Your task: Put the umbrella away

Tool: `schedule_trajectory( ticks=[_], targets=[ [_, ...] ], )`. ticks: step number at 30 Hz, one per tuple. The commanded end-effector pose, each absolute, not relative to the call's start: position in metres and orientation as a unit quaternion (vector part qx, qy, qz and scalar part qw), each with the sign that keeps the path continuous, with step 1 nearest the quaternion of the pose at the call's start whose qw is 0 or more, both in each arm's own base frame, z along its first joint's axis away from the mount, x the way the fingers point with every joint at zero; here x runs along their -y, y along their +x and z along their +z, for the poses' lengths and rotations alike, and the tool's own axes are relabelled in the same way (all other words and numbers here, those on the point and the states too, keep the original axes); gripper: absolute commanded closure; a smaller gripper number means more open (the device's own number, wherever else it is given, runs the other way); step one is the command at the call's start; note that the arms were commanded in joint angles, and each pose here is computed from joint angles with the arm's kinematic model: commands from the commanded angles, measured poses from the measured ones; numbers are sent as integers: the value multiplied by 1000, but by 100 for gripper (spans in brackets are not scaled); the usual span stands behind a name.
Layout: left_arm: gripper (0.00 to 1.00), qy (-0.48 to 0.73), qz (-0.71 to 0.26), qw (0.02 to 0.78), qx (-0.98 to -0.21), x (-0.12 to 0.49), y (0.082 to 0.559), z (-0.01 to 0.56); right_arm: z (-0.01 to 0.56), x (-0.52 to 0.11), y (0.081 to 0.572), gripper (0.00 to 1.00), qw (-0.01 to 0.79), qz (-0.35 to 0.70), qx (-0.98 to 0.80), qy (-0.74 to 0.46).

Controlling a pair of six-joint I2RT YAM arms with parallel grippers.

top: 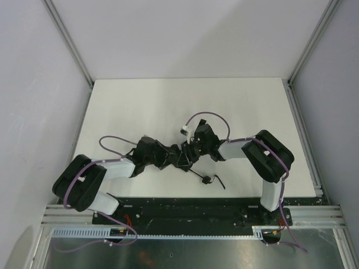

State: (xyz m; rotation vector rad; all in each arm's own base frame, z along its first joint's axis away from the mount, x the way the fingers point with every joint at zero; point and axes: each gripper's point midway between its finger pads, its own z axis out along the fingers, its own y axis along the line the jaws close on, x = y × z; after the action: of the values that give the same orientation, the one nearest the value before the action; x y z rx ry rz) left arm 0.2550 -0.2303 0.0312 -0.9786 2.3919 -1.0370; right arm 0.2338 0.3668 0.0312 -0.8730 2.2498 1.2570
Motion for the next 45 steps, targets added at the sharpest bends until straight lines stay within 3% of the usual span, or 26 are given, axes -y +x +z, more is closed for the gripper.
schedule_trajectory(
  ticks=[1,5,7,8,10,14,16,20,25,29,33,37,41,42,45],
  targets=[
    [57,-348,-277,144,-884,213,232,-23,17,-362,200,100,127,481,-810,-309],
    [90,-343,-268,144,-889,207,225,-31,19,-359,205,100,139,461,-816,-320],
    [97,-344,-270,138,-889,206,220,-31,20,-357,213,100,160,421,-831,-326],
    [99,-345,-273,130,-889,208,217,-32,21,-356,217,99,176,388,-842,-332],
    [100,-347,-273,109,-891,210,211,-33,31,-355,224,88,208,318,-856,-349],
    [100,-354,-256,81,-896,209,202,-38,64,-352,241,42,306,195,-858,-362],
    [100,-353,-255,76,-897,209,200,-37,75,-347,249,25,345,138,-855,-362],
    [100,-350,-256,74,-898,211,200,-30,93,-347,261,17,396,61,-839,-367],
    [100,-354,-262,68,-895,213,199,-26,89,-362,267,8,411,45,-827,-382],
    [100,-356,-265,66,-894,214,199,-25,65,-364,269,13,396,29,-831,-389],
    [100,-354,-271,68,-893,217,202,-21,31,-357,259,27,354,23,-849,-392],
    [100,-354,-273,67,-892,220,206,-19,8,-354,247,48,317,58,-866,-381],
    [100,-355,-278,70,-890,220,210,-16,-3,-347,240,77,285,112,-877,-371],
    [100,-356,-280,71,-889,219,211,-15,-5,-345,239,88,272,133,-879,-368],
    [99,-357,-292,74,-884,216,216,-10,-9,-343,231,99,237,191,-874,-380]
  ],
)
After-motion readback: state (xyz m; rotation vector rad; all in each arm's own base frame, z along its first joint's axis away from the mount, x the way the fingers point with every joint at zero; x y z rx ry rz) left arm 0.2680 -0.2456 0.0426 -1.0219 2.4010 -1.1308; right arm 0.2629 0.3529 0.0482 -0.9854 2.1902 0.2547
